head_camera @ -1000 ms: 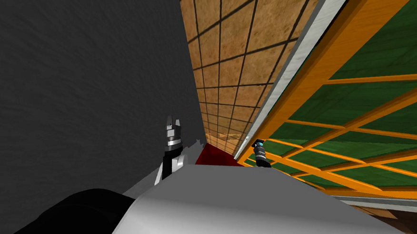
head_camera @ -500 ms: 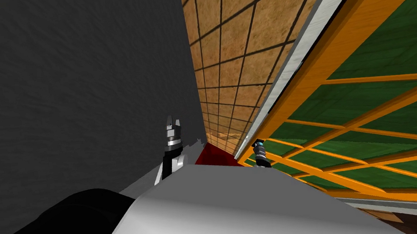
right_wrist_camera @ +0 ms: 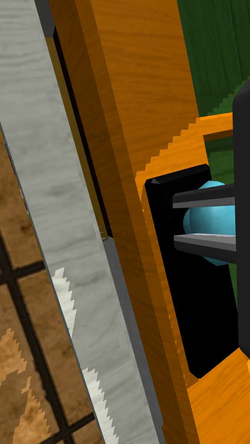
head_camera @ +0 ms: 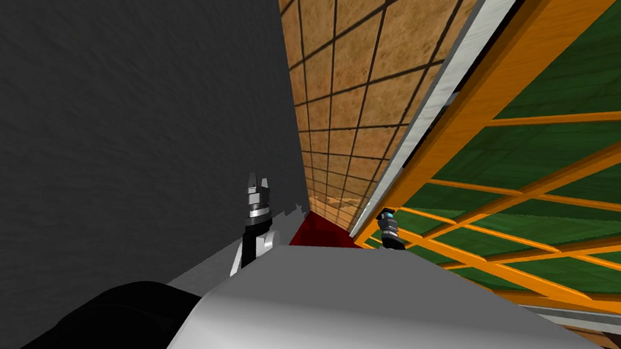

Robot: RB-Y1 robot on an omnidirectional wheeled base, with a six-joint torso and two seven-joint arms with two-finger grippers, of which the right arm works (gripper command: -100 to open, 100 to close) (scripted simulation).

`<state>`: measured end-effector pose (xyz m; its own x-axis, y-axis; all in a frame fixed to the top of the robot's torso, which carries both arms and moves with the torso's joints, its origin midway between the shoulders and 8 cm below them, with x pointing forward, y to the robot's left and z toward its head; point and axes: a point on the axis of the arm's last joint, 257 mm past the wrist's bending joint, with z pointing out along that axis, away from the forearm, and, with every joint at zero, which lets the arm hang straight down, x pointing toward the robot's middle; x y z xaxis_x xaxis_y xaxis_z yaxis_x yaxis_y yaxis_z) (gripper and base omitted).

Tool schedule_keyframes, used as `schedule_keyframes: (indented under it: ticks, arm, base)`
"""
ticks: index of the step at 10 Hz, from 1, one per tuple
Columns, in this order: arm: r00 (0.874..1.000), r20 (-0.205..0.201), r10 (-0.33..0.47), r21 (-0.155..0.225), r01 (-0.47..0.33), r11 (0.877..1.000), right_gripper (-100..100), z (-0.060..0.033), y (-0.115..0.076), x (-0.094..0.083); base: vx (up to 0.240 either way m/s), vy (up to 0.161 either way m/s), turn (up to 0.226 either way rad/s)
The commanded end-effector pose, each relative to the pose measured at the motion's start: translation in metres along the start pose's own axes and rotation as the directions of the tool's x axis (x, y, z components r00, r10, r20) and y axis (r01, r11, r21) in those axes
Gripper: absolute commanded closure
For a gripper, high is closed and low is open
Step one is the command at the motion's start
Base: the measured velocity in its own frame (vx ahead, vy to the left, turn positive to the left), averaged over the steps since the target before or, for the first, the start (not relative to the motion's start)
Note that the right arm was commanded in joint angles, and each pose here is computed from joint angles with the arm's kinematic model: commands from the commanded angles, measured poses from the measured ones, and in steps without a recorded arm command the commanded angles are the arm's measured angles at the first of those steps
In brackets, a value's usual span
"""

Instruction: Pull the door open

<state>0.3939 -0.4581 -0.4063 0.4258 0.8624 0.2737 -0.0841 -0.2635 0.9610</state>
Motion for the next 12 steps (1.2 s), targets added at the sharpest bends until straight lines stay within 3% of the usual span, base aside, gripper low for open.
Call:
schedule_keyframes:
  ticks: [1,2,3,4,6,8,11,12]
  arm:
    - [0.999,0.038,0.03,0.007,-0.031,1.0,100,-0.0082,0.0024,-0.0266]
    - [0.999,0.038,0.031,0.007,-0.031,1.0,100,-0.0081,0.0024,-0.0265]
    - [0.996,0.039,0.079,0.001,-0.079,0.997,100,-0.0085,0.0034,-0.0271]
    - [0.996,0.027,0.084,-0.018,-0.084,0.996,100,-0.0041,0.0113,-0.0217]
    - [0.996,0.039,0.079,0.001,-0.079,0.997,100,-0.0085,0.0034,-0.0271]
    - [0.987,0.04,0.158,-0.011,-0.157,0.987,100,-0.0091,0.0055,-0.0284]
    - [0.984,0.04,0.175,-0.011,-0.175,0.984,100,-0.0091,0.0055,-0.0284]
    - [0.974,0.04,0.223,-0.017,-0.222,0.975,100,-0.0095,0.0065,-0.029]
  base:
    - [-0.057,-0.007,0.06]
    - [-0.018,0.004,-0.01]
    - [-0.037,-0.009,0.082]
    - [-0.031,-0.009,0.039]
    - [-0.005,-0.005,0.003]
    - [-0.043,-0.013,0.108]
    - [-0.027,-0.006,0.019]
    - [-0.026,-0.014,0.082]
